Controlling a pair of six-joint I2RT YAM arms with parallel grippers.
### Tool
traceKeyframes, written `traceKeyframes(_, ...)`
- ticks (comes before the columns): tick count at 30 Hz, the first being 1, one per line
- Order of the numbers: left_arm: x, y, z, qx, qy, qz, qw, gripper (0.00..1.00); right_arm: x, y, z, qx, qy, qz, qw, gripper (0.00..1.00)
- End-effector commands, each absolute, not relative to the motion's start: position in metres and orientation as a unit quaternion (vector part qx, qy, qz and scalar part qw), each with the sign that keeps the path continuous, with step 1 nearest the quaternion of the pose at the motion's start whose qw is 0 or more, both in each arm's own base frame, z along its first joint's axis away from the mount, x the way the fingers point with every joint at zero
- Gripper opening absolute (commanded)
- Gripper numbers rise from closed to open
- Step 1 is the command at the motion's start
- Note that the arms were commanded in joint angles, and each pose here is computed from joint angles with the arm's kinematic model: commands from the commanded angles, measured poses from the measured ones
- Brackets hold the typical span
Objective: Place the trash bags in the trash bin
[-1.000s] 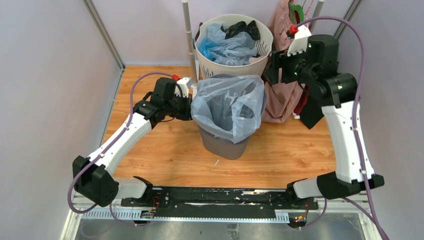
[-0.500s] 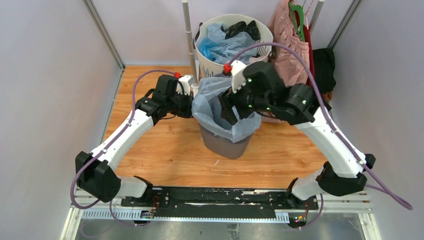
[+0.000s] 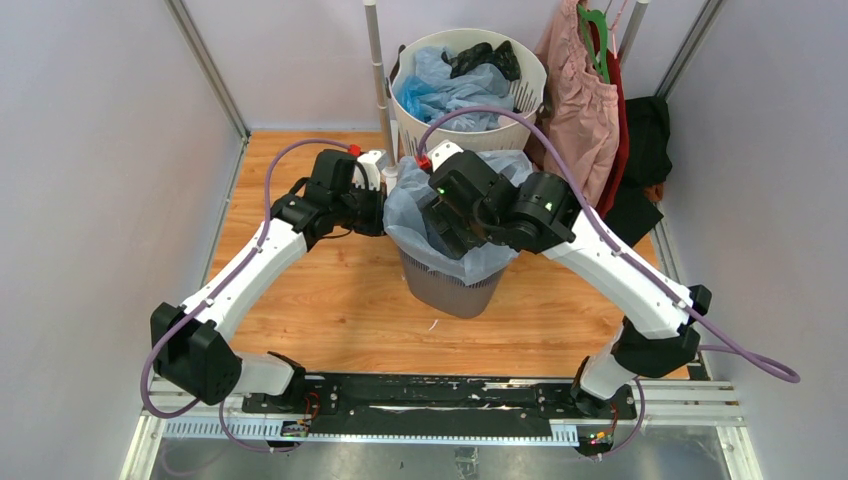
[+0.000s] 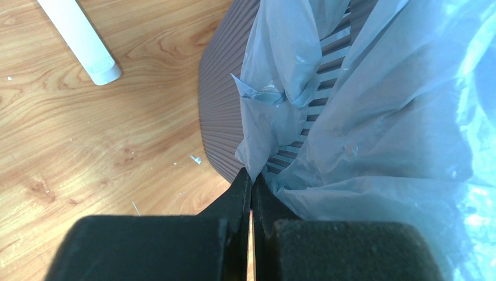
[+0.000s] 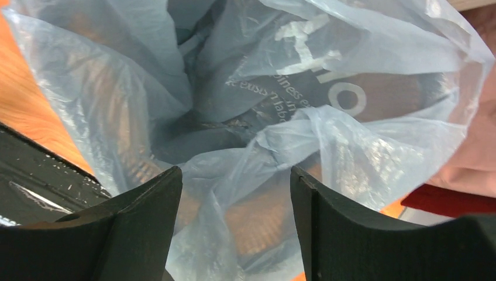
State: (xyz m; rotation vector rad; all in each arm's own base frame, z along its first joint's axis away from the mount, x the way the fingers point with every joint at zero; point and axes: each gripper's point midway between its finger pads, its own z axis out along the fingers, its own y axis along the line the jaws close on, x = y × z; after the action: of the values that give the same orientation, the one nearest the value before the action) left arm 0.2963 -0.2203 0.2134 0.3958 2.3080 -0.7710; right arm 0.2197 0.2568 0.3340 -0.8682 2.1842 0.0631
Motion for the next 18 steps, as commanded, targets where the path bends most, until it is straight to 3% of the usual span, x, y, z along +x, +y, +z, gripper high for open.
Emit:
traceKeyframes(1, 0.294, -0.224, 0.23, 0.164, 0.87, -0.308, 0.349, 0.0, 0.219, 0.234, 0.345, -0.316, 0.859, -0.013, 0.402, 0.7)
traceKeyframes(6, 0.294, -0.225, 0.231, 0.164, 0.869, -0.31, 0.349, 0.0, 0.218, 0.232, 0.341, -0.316, 0.862, -0.017, 0.396, 0.49)
traceKeyframes(11, 0.293, -0.225, 0.234, 0.163, 0.867, -0.311, 0.352, 0.0, 0.211, 0.224, 0.345, -0.309, 0.863, -0.004, 0.399, 0.02)
traceKeyframes(18, 0.291, -0.224, 0.236, 0.164, 0.867, -0.312, 0.353, 0.0, 0.199, 0.178, 0.355, -0.245, 0.86, 0.003, 0.448, 0.0)
